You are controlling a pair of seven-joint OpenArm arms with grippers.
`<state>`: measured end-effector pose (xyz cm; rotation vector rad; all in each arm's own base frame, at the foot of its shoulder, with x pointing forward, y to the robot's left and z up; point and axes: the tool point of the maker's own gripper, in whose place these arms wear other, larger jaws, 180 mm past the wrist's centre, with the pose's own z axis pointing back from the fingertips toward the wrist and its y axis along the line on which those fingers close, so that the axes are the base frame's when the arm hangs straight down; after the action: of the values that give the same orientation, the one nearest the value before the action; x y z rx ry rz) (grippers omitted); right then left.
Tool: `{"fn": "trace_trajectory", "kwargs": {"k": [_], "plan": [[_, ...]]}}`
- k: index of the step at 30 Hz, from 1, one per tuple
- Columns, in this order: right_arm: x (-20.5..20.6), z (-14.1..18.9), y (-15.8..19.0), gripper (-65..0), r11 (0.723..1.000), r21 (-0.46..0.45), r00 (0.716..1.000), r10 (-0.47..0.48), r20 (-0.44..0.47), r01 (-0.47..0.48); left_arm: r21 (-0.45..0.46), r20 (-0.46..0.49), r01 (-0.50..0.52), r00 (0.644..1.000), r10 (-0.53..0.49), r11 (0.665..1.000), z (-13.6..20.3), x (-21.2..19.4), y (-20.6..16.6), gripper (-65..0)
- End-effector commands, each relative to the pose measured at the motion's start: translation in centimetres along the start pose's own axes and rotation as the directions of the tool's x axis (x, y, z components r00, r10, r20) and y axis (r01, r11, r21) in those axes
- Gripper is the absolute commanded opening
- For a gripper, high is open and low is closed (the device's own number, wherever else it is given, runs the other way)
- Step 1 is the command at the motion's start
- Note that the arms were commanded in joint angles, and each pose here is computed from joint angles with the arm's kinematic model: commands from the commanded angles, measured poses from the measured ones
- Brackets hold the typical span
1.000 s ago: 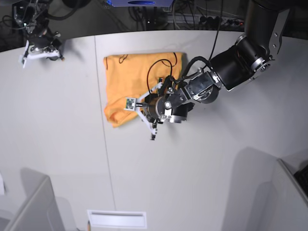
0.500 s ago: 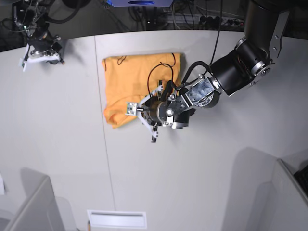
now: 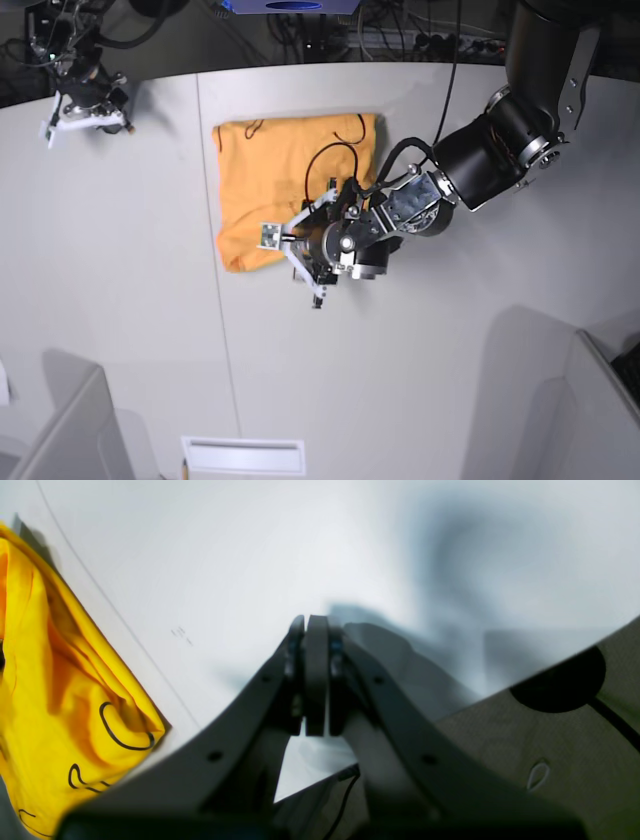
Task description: Fold the T-shirt properly
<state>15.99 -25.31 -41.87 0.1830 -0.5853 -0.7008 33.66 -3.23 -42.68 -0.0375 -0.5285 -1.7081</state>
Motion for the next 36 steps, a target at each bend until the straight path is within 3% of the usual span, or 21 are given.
{"fn": "trace_trajectory", "kwargs": {"k": [1,4,6,12,19,22,23,25,29,33,36], "plan": [[1.0,0.4,0.4,-65.0,1.0,0.013,0.999,0.016,0.031,-0.017,0.006,-0.136,0.033,0.99,-0.031,0.999,0.3,-3.2,0.5,-27.6],[1.1,0.4,0.4,-65.0,1.0,0.014,0.999,0.019,0.033,-0.019,0.053,-0.112,0.008,0.994,-0.002,0.999,1.1,-2.5,2.6,-16.5],[1.4,0.2,0.7,-65.0,1.0,0.022,0.999,0.019,0.038,-0.02,0.107,-0.072,-0.062,0.995,0.07,0.992,2.0,-2.1,4.9,-13.0],[0.8,-0.5,3.0,-65.0,0.995,0.073,0.998,0.069,0.014,-0.07,0.256,0.072,-0.252,0.968,0.241,0.933,6.1,-1.9,11.0,-13.0],[0.8,-1.0,4.9,-65.0,0.989,0.115,0.996,0.088,0.012,-0.088,0.283,0.146,-0.255,0.964,0.221,0.925,7.2,1.0,12.2,-13.2],[0.4,-1.3,6.5,-65.0,0.979,0.148,0.99,0.139,-0.003,-0.137,0.309,0.194,-0.278,0.955,0.226,0.909,8.5,1.6,12.4,-13.8],[0.6,-1.4,6.8,-65.0,0.975,0.148,0.986,0.166,0.003,-0.165,0.323,0.201,-0.297,0.949,0.242,0.899,9.1,1.2,12.3,-15.6],[0.6,-1.7,7.3,-65.0,0.964,0.127,0.973,0.233,0.011,-0.232,0.378,0.185,-0.345,0.937,0.295,0.859,11.1,-1.6,12.3,-27.0],[1.4,-1.8,8.6,-65.0,0.946,0.109,0.953,0.3,0.049,-0.304,0.448,0.156,-0.383,0.923,0.351,0.808,13.9,-6.0,10.7,-64.8],[1.6,-2.0,9.9,-65.0,0.945,0.134,0.954,0.292,0.061,-0.298,0.457,0.092,-0.426,0.895,0.436,0.78,14.4,-11.3,8.3,-65.0],[2.0,-2.0,10.2,-65.0,0.944,0.137,0.954,0.292,0.071,-0.299,0.438,0.05,-0.446,0.879,0.473,0.781,13.8,-13.3,6.1,-65.0]]}}
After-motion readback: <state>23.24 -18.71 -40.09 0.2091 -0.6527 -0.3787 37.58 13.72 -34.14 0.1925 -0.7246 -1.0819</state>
